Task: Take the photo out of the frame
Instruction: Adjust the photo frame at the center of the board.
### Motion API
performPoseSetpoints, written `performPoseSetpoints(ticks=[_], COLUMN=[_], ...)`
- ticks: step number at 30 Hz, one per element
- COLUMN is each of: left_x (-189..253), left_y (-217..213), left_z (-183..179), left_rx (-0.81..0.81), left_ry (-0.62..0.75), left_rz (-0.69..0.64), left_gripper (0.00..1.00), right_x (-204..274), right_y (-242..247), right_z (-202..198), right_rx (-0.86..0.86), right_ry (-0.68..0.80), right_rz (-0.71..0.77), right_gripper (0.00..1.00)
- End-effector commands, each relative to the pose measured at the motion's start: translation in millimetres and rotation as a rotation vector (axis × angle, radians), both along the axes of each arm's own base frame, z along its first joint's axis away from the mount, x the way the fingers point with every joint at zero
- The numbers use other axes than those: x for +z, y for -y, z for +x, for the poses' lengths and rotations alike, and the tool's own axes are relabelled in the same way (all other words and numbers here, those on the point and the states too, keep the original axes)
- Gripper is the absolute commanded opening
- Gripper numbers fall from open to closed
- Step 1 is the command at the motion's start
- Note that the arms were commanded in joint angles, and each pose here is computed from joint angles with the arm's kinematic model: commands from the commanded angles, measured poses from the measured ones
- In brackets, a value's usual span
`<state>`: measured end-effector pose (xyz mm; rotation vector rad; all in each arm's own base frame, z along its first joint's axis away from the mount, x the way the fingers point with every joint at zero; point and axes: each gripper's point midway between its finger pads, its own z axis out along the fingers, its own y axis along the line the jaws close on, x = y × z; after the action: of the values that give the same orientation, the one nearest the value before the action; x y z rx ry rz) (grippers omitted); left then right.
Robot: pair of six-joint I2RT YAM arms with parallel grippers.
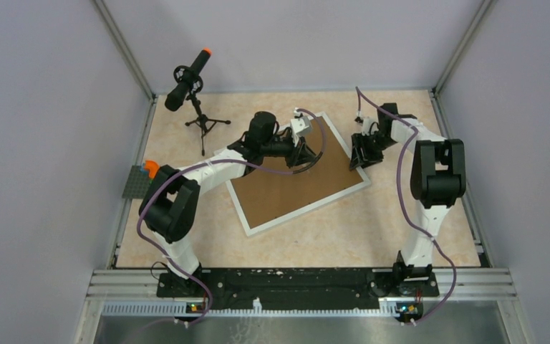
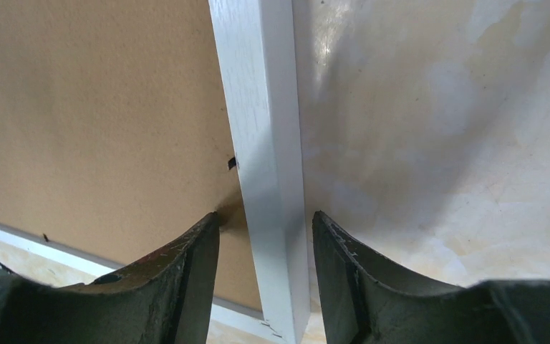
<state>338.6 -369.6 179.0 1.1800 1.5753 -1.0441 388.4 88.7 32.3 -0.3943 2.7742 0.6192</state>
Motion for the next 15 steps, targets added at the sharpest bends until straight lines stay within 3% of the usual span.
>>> performPoseSetpoints(ticks=[1, 7, 13, 15], left_x=[29, 29, 28, 27], left_y=[2, 1, -1, -3], left_z=[3, 4, 2, 2], left_rx=[-0.011, -0.006, 0.000, 0.002], left_ry=[0.060, 0.063, 0.063, 0.058], left_rz=[-0.043, -0.040, -0.035, -0.032], left_gripper=[0.00, 0.00, 0.00, 0.00], right_x=[24, 19, 3, -1], right_y=[-9, -20, -14, -14], right_z=[27, 43, 36, 33], right_rx=[-0.039, -0.030, -0.004, 0.022], right_ry=[0.127, 0.125, 0.095, 0.087], right_rz=[0.005, -0.008, -0.045, -0.048], right_gripper=[0.49, 0.44, 0.21, 0.07])
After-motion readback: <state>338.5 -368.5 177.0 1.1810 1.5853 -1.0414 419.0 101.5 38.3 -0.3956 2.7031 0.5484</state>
